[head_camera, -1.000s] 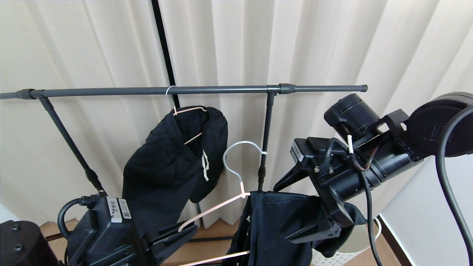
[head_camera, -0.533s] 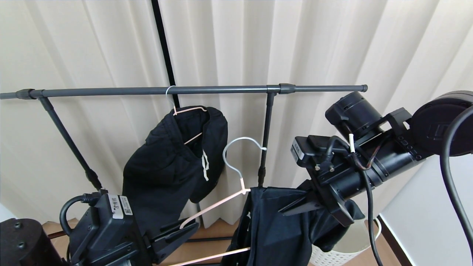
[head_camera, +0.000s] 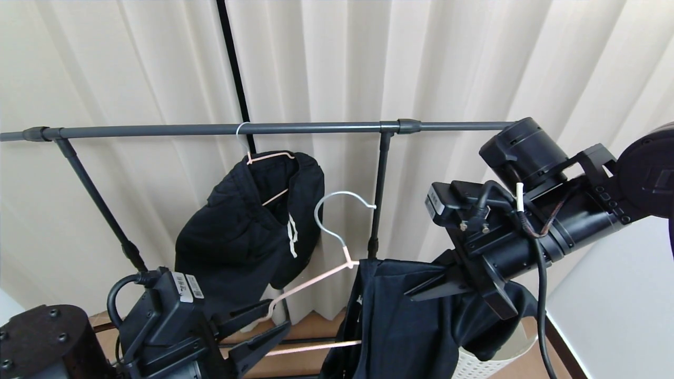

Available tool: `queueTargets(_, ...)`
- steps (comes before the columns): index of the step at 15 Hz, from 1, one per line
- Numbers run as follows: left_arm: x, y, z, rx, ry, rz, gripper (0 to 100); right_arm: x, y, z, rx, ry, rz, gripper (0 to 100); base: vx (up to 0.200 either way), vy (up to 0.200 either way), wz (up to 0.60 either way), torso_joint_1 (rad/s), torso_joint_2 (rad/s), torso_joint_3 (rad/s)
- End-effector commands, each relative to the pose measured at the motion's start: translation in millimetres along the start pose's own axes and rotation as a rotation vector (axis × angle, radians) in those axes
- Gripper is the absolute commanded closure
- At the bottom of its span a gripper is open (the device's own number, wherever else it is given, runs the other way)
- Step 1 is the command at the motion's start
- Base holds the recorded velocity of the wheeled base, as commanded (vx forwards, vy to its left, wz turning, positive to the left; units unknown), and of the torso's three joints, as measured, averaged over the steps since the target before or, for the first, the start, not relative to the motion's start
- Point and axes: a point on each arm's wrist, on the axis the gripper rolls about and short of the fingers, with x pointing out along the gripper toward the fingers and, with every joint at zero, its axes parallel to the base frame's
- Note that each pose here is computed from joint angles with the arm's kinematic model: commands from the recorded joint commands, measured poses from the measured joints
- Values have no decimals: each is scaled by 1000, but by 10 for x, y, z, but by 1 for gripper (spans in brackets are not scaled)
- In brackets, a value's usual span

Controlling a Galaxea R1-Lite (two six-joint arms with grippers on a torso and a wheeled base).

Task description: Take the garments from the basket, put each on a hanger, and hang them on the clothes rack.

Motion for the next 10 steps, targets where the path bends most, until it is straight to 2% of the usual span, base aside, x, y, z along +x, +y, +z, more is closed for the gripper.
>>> queueTargets(1, 29, 51, -46, -14, 21, 23, 0, -63, -8, -7, 3, 19, -52, 100, 0, 0, 0, 0, 0, 0)
queueTargets(4, -4, 121, 0, -13, -19, 63, 0, -157, 31, 11, -4, 63, -143, 100, 0, 0, 0, 0, 0, 0)
queueTargets(6, 46, 130, 1, -62, -15, 67, 0, -213, 35, 51, -16, 92, -256, 100, 0, 0, 0, 0, 0, 0)
queueTargets(8, 237, 121, -112, -151, 81, 81, 0, -236, 24, 64, -18, 133, -351, 100, 0, 0, 0, 0, 0, 0)
queueTargets(9, 312, 105, -169, -174, 133, 124, 0, -251, 27, 67, -11, 135, -384, 100, 0, 0, 0, 0, 0, 0)
queueTargets(10, 442, 71, -251, -189, 213, 189, 0, -224, 39, 55, -6, 132, -430, 100, 0, 0, 0, 0, 0, 0)
